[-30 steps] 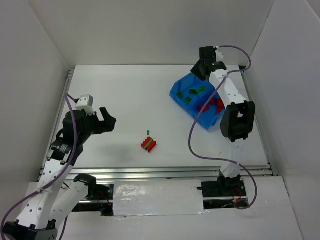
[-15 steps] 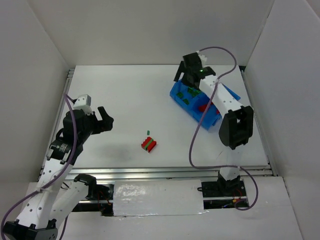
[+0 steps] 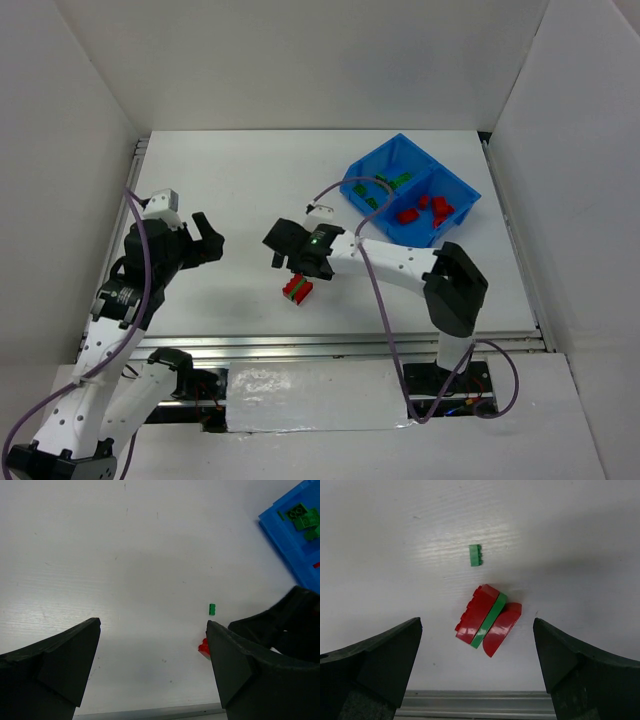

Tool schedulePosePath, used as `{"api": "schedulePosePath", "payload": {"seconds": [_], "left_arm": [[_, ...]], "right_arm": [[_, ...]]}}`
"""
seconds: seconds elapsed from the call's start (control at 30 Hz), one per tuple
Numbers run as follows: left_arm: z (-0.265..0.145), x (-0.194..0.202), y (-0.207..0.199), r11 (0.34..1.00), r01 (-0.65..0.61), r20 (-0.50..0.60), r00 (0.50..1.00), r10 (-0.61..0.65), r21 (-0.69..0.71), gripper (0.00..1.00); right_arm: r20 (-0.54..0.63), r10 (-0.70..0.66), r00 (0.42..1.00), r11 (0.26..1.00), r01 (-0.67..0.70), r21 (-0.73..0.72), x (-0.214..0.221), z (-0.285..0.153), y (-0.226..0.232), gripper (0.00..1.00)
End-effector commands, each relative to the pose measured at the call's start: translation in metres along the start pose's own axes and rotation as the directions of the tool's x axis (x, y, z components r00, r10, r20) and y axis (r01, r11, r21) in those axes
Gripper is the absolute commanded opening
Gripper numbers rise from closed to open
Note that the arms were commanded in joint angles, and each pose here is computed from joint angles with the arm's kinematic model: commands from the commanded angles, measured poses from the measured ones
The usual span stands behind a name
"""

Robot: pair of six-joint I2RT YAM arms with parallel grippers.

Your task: Sort the legos into containers by color

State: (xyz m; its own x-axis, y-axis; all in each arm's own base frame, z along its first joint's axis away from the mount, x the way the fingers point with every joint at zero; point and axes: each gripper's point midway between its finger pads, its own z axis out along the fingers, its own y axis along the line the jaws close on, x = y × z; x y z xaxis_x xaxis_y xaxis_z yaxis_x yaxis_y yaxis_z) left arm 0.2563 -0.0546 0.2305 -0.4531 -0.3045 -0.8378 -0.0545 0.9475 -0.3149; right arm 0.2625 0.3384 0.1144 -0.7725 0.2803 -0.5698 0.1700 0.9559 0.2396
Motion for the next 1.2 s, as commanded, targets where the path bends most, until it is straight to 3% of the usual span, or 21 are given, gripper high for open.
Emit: {"api": "schedulePosePath", "payload": {"seconds": [0.0, 0.23, 0.43, 0.53, 0.57, 0.63, 0.73, 0.83, 1.03, 1.1, 1.13, 1.17], "left_arm": [[-0.008, -0.017, -0.014, 0.997, 0.001, 0.057, 0.998, -0.005, 0.071, 0.99], [-0.007, -0.015, -0.019, 0.995, -0.008, 0.043, 0.999, 0.004, 0.096, 1.0], [-0.006, -0.013, -0.02, 0.995, -0.013, 0.036, 0.999, 0.009, 0.103, 1.0], [-0.006, -0.014, -0.018, 0.996, -0.009, 0.037, 0.999, 0.006, 0.092, 1.0], [-0.005, -0.014, -0.017, 0.996, -0.009, 0.036, 0.999, 0.006, 0.09, 1.0], [-0.005, -0.014, -0.018, 0.995, -0.01, 0.037, 0.999, 0.006, 0.096, 1.0], [-0.005, -0.012, -0.019, 0.995, -0.01, 0.032, 0.999, 0.007, 0.1, 0.99], [-0.004, -0.012, -0.02, 0.994, -0.01, 0.028, 1.0, 0.007, 0.107, 1.0], [-0.004, -0.01, -0.023, 0.993, -0.006, 0.023, 1.0, 0.003, 0.121, 0.99], [-0.004, -0.011, -0.023, 0.993, -0.001, 0.024, 1.0, -0.002, 0.122, 0.99], [-0.005, -0.01, -0.025, 0.991, 0.002, 0.021, 1.0, -0.004, 0.131, 1.0], [-0.005, -0.009, -0.027, 0.99, 0.006, 0.015, 1.0, -0.008, 0.142, 0.99]], "right_arm": [[0.013, 0.084, 0.996, 0.991, -0.084, 0.104, 0.01, 0.016, -0.009, 1.0], [-0.07, 0.084, 0.994, 0.994, -0.079, 0.076, 0.045, 0.04, -0.01, 1.0], [-0.116, 0.051, 0.992, 0.998, -0.048, 0.03, 0.059, 0.054, 0.001, 0.91], [-0.137, 0.043, 0.99, 0.999, -0.04, 0.02, 0.065, 0.057, 0.003, 0.77], [-0.14, 0.043, 0.989, 0.999, -0.04, 0.019, 0.067, 0.058, 0.002, 0.67], [-0.137, 0.038, 0.99, 0.999, -0.037, 0.009, 0.067, 0.057, 0.002, 0.6], [-0.138, 0.025, 0.99, 1.0, -0.023, 0.016, 0.068, 0.06, -0.001, 0.6], [-0.153, 0.003, 0.988, 1.0, 0.002, 0.03, 0.072, 0.065, 0.0, 0.68], [-0.166, -0.029, 0.986, 0.999, 0.031, 0.011, 0.075, 0.065, 0.002, 0.61], [-0.17, -0.043, 0.985, 0.999, 0.045, 0.009, 0.075, 0.065, 0.003, 0.52], [-0.169, -0.05, 0.984, 0.999, 0.051, 0.005, 0.073, 0.064, 0.005, 0.4], [-0.166, -0.056, 0.984, 0.998, 0.056, -0.003, 0.073, 0.063, 0.006, 0.35]]}}
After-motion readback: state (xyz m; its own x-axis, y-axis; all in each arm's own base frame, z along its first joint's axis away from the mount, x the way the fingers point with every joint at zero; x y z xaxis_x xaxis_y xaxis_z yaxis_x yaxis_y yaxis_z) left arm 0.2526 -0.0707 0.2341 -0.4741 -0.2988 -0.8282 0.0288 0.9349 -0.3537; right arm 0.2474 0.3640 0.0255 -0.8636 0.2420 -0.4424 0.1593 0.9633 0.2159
